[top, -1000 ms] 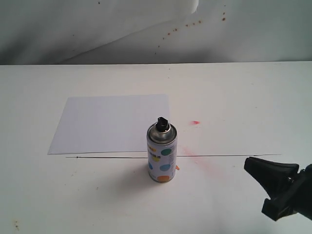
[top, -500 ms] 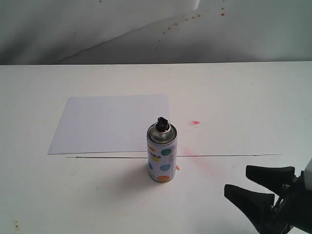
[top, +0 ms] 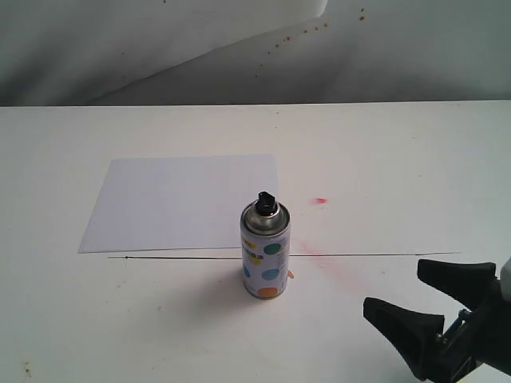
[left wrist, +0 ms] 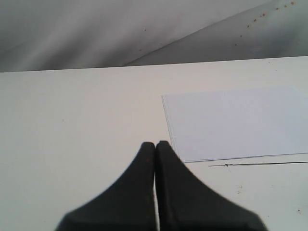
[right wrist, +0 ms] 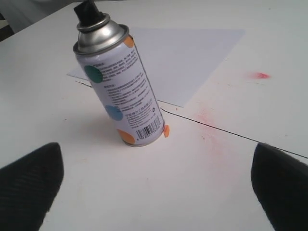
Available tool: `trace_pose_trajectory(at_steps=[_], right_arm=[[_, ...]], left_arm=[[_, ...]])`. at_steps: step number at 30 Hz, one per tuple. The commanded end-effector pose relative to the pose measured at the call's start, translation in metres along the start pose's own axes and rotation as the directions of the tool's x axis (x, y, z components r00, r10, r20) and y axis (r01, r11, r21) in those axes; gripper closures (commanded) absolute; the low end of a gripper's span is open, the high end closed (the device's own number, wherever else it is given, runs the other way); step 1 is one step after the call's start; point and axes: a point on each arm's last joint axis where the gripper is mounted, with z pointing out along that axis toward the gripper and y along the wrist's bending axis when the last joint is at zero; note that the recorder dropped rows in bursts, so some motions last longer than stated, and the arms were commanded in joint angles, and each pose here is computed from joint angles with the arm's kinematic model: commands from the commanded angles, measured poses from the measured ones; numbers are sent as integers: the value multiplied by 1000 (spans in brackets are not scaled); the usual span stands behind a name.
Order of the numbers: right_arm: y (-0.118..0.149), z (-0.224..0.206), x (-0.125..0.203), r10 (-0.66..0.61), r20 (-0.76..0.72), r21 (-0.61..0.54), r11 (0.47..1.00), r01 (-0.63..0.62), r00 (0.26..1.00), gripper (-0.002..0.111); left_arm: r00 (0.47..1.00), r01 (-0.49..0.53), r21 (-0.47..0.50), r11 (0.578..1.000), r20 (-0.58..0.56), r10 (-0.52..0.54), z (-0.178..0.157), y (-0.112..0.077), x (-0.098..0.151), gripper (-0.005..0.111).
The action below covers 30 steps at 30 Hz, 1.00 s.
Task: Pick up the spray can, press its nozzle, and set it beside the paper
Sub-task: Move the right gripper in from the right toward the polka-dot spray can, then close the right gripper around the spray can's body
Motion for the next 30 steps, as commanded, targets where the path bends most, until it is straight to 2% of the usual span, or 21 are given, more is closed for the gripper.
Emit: trace_pose_trajectory(at_steps=[1,7,11,19,30], right_arm=[[-5,9,-5,-27,-10,-35,999,27,1000,11],[-9,46,-2,-47,-100,-131,991,34,994,11],[-11,71,-8,-111,-136,-163,983,88,985,11],[-11,106,-26,-187,-129,-216,964,157,974,11],[5,139,-25,-213,-153,-287,944,162,965,11]], left_arm=[[1000,4,-3,1000,14,-4,0,0,0,107],[1000,4,-3,1000,14,-4,0,0,0,107],[1000,4,-3,1000,14,-4,0,0,0,107],[1000,4,-3,1000,14,-4,0,0,0,107],[1000,4,-3,1000,14,-4,0,0,0,107]])
